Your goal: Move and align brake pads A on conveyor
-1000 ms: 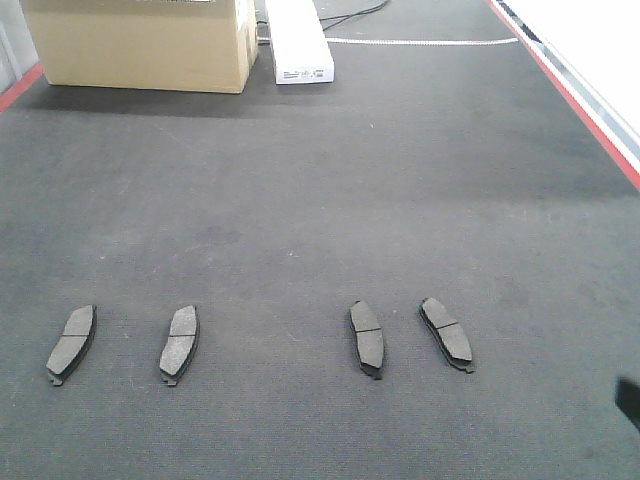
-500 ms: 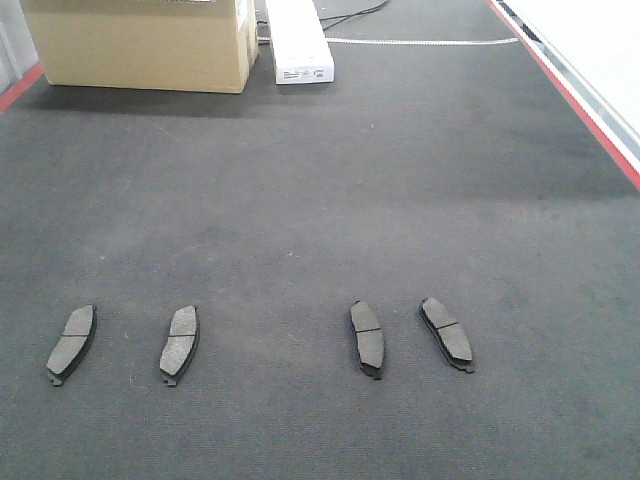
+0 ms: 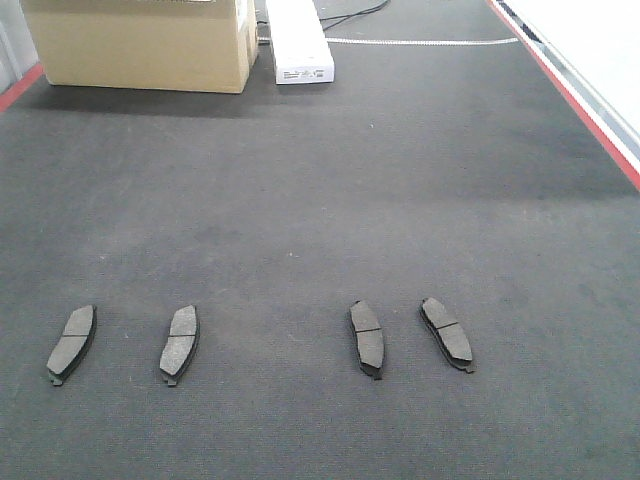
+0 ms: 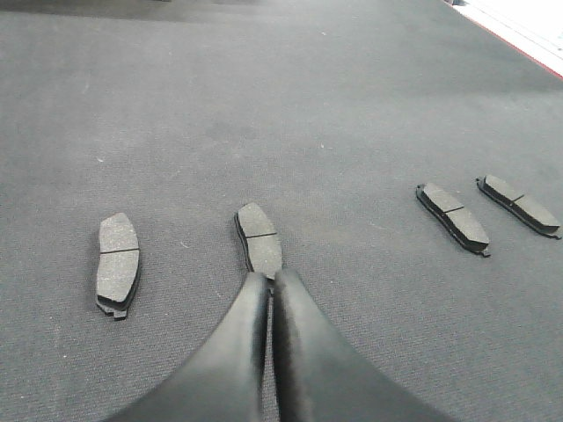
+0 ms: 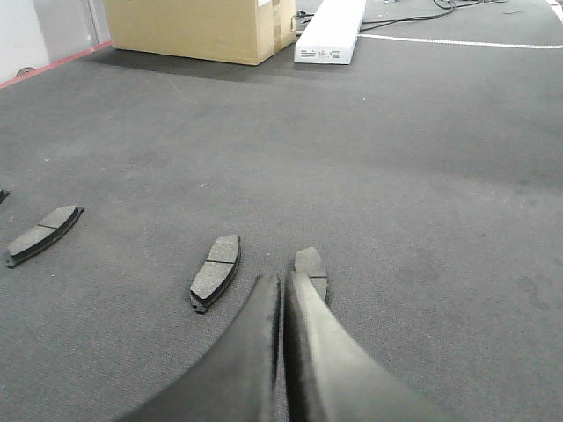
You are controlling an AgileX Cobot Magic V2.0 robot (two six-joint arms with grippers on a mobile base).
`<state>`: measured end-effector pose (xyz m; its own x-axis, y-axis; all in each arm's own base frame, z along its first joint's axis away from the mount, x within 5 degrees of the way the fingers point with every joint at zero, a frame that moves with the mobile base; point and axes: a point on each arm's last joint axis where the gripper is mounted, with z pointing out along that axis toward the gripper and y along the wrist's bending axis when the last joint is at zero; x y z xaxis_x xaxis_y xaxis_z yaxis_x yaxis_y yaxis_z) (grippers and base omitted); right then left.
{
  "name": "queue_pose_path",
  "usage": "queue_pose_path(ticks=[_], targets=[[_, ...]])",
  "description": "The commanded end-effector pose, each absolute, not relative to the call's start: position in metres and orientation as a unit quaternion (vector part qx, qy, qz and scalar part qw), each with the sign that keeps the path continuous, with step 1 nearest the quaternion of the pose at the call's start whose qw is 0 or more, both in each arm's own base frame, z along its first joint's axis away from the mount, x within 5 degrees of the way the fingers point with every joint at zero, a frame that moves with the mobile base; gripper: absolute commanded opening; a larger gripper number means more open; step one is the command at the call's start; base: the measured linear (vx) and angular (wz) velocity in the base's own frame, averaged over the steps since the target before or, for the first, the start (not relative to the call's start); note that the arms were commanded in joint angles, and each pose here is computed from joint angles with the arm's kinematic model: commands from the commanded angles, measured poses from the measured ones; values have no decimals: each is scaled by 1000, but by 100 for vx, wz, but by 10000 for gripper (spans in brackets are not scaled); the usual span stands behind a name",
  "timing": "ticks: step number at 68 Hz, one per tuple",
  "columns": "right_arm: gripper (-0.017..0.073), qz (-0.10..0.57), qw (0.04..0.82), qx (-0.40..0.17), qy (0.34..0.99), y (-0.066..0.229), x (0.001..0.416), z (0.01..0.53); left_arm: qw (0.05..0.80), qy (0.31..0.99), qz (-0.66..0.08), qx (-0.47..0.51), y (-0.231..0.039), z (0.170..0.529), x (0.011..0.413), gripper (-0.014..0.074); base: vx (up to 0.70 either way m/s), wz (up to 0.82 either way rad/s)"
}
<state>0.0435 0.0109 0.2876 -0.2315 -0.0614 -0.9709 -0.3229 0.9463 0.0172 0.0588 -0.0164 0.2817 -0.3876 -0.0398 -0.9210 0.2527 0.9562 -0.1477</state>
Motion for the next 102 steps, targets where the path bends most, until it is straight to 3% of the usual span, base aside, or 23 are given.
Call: queue_pose_path(ticks=[1, 32, 44, 57, 74, 102], targets=[[-11, 109, 642, -127, 748, 12, 44, 302, 583, 796, -148, 66, -18, 296, 61, -8, 0, 0], [-11, 109, 642, -127, 748, 12, 44, 302, 575, 801, -161, 47, -19, 295, 60, -8, 0, 0], [-11, 109, 642, -127, 748, 12, 44, 302, 605, 791, -88, 25, -10, 293, 64, -7, 0, 0], [-11, 109, 642, -127, 748, 12, 44, 302, 697, 714, -66, -8, -5, 259, 63, -7, 0, 0], [-12, 108, 642, -127, 748, 11, 44, 302, 705, 705, -55, -47, 0, 192, 56, -7, 0, 0], [-12, 108, 642, -128, 748, 11, 44, 302, 727, 686, -11, -32, 2, 198, 56, -6, 0, 0]])
